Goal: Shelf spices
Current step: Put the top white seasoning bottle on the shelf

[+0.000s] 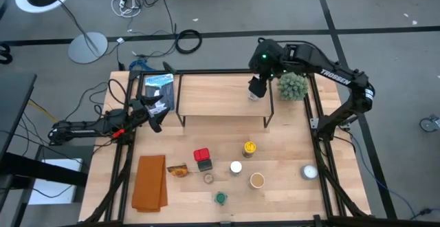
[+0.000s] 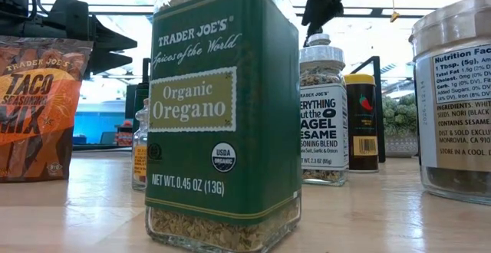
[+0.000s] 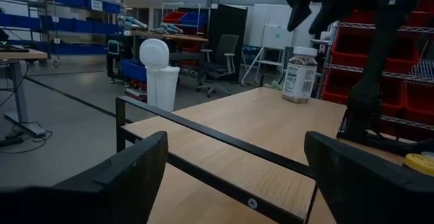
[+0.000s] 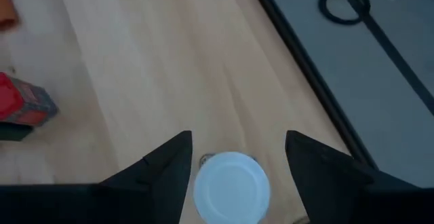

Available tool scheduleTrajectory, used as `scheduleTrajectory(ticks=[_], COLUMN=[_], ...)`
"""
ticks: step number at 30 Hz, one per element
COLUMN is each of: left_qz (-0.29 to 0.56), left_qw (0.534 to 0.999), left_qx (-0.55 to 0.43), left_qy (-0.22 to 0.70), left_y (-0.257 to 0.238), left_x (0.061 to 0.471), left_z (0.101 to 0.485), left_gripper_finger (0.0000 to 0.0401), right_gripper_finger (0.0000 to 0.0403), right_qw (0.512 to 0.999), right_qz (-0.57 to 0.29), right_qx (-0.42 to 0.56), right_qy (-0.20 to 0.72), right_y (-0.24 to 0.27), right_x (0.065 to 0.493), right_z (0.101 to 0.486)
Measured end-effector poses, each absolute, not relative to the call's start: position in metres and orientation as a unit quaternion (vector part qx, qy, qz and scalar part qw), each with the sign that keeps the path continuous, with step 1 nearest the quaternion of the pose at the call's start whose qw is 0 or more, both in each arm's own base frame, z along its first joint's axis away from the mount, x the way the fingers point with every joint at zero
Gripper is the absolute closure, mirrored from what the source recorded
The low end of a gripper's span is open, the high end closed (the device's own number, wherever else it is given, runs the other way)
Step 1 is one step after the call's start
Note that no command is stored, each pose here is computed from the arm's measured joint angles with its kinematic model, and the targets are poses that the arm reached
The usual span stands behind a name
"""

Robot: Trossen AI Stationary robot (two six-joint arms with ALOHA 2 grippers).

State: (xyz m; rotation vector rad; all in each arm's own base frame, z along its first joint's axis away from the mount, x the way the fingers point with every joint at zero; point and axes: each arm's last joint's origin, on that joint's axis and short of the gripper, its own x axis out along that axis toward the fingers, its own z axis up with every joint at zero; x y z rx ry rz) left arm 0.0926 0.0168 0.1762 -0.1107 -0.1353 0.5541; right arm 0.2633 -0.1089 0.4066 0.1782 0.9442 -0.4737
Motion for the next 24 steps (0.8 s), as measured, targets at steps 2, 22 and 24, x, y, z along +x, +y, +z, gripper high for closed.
scheduleTrajectory(ticks=[2,22,24], left_qz=[0.273,0.273,0.273], left_qw=[0.958,0.958,0.958], left_qx=[-0.055,-0.055,-0.055], left_qy=[-0.067,-0.067,-0.067], left_y=[0.017,0.017,0.017], left_x=[0.093,0.093,0.093], left_z=[0.176,0.176,0.176], left_gripper_finger=[0.005,0.005,0.005], right_gripper_finger=[0.0177,0.0397,0.04], right_qw=[0.852,0.914,0.919], right_qz=[-0.237,-0.2,-0.204], right_qx=[0.081,0.155,0.159], right_qy=[0.459,0.316,0.297], right_y=[-0.107,-0.029,-0.023], right_x=[0.257,0.146,0.145], right_z=[0.412,0.375,0.355])
